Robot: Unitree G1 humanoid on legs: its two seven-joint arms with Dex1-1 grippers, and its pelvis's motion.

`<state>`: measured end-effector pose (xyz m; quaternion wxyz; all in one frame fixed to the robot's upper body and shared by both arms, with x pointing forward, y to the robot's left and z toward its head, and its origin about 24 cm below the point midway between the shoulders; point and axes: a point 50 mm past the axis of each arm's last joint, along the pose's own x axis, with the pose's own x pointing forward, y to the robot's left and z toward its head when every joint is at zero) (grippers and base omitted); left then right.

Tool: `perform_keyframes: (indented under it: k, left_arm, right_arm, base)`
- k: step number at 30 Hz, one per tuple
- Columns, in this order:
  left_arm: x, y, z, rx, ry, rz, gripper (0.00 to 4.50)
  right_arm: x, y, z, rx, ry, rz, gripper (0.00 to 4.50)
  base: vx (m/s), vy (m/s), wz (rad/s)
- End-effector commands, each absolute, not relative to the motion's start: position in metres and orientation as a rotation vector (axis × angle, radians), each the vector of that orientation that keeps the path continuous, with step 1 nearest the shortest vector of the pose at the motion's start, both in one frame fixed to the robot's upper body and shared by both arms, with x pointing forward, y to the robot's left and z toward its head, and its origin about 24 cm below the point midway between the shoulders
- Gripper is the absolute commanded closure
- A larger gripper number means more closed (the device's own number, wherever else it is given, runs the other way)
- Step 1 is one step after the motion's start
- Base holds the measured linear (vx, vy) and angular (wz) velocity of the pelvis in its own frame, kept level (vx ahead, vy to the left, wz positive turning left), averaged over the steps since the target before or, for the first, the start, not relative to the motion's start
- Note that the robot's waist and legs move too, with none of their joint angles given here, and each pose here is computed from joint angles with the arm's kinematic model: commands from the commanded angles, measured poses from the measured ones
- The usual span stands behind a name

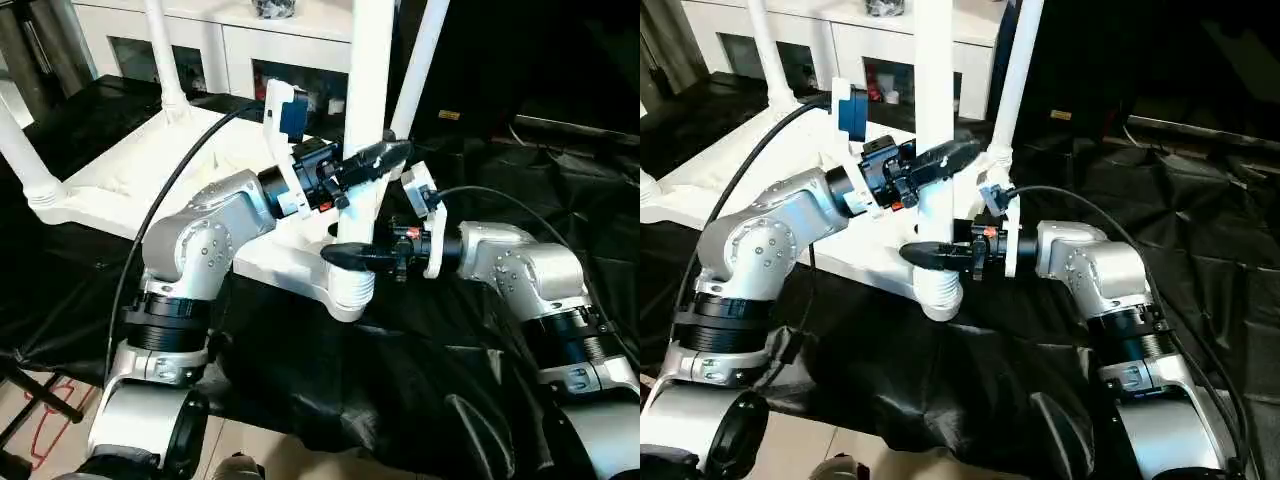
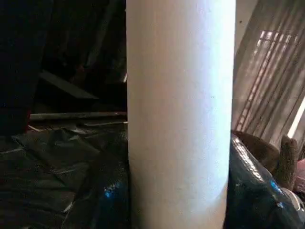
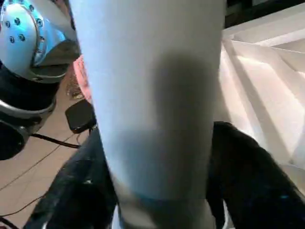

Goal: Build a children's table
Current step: Pick table leg

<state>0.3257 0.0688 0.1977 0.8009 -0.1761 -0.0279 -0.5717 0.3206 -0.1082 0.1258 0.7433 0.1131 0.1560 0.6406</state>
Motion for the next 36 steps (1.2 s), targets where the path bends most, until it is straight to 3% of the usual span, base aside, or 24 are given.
perform_keyframes:
  k: [1,11,24,29,31,36]
  left_arm:
    - [0.318,0.062,0.203,-0.365,-0.076,-1.298,2.64]
    - [0.317,0.062,0.202,-0.347,-0.068,-1.309,2.64]
    - [0.311,0.054,0.2,-0.334,-0.05,-1.367,2.64]
    - [0.317,0.055,0.201,-0.317,-0.066,-1.304,2.64]
    - [0.321,0.058,0.203,-0.341,-0.082,-1.26,2.08]
    - [0.323,0.065,0.215,-0.466,-0.201,-1.213,1.58]
  right_arm:
    - [0.324,-0.113,0.128,0.22,0.346,1.372,1.74]
    - [0.321,-0.112,0.124,0.223,0.353,1.381,2.46]
    - [0.317,-0.108,0.118,0.226,0.367,1.397,2.54]
    - [0.317,-0.108,0.117,0.222,0.364,1.386,2.54]
    - [0.318,-0.108,0.117,0.231,0.349,1.371,2.55]
    - [0.322,-0.105,0.12,0.314,0.269,1.315,2.56]
  base:
    - [0.0,0.0,0.0]
    - [0.0,0.0,0.0]
    - [0.0,0.0,0.0]
    - [0.0,0.0,0.0]
    - [0.0,0.0,0.0]
    - [0.0,0.0,0.0]
